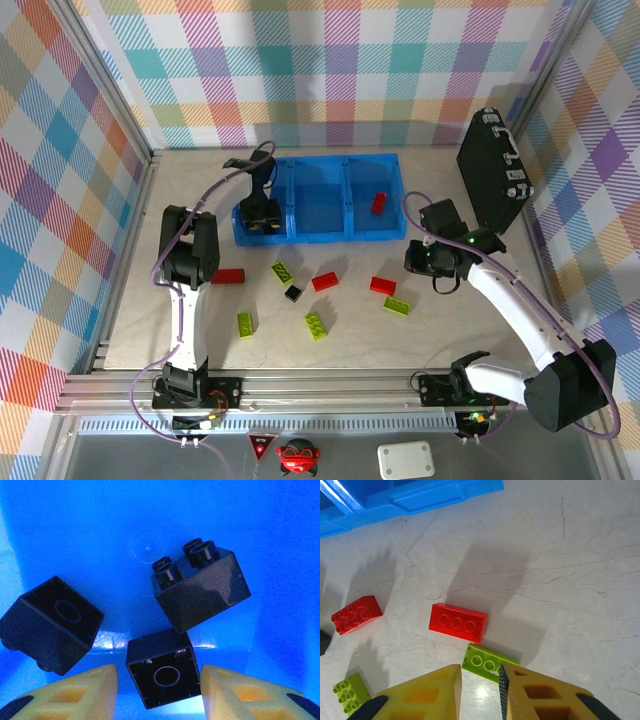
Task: Sort the legos into containers by color
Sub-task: Place the lego in the container.
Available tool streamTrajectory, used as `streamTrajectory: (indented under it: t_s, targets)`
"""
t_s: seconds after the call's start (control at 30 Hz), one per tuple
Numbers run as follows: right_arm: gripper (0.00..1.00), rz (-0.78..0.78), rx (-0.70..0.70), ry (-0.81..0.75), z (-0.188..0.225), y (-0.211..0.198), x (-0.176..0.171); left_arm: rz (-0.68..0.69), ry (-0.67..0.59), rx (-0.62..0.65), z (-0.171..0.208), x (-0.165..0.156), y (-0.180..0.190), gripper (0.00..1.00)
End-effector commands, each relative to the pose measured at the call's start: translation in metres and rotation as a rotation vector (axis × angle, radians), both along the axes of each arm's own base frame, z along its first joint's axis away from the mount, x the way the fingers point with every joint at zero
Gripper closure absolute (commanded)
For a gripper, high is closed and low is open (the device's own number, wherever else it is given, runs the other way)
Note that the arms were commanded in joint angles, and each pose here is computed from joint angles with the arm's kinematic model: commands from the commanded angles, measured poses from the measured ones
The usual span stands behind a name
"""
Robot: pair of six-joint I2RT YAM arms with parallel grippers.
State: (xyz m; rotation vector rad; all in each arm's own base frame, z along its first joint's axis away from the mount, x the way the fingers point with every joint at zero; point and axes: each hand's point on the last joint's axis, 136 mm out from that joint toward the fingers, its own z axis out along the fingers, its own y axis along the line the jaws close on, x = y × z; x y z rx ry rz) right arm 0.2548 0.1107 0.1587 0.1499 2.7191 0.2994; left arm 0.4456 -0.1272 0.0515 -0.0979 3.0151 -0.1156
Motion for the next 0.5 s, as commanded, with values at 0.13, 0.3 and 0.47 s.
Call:
streamTrajectory:
  t_s: [0.13,0.3,0.47]
  targets:
    - [0.69,0.06,0.02,-0.005,0.003,0.014,0.014,-0.035,-0.09,-0.085,0.049,0.0,-0.008,0.52]
    - [0.64,0.079,-0.002,0.009,-0.005,0.016,0.02,-0.054,-0.157,-0.105,0.089,-0.008,-0.006,0.52]
    - [0.63,0.099,-0.051,0.054,-0.018,0.012,0.02,-0.104,-0.215,-0.077,0.117,-0.027,0.004,0.52]
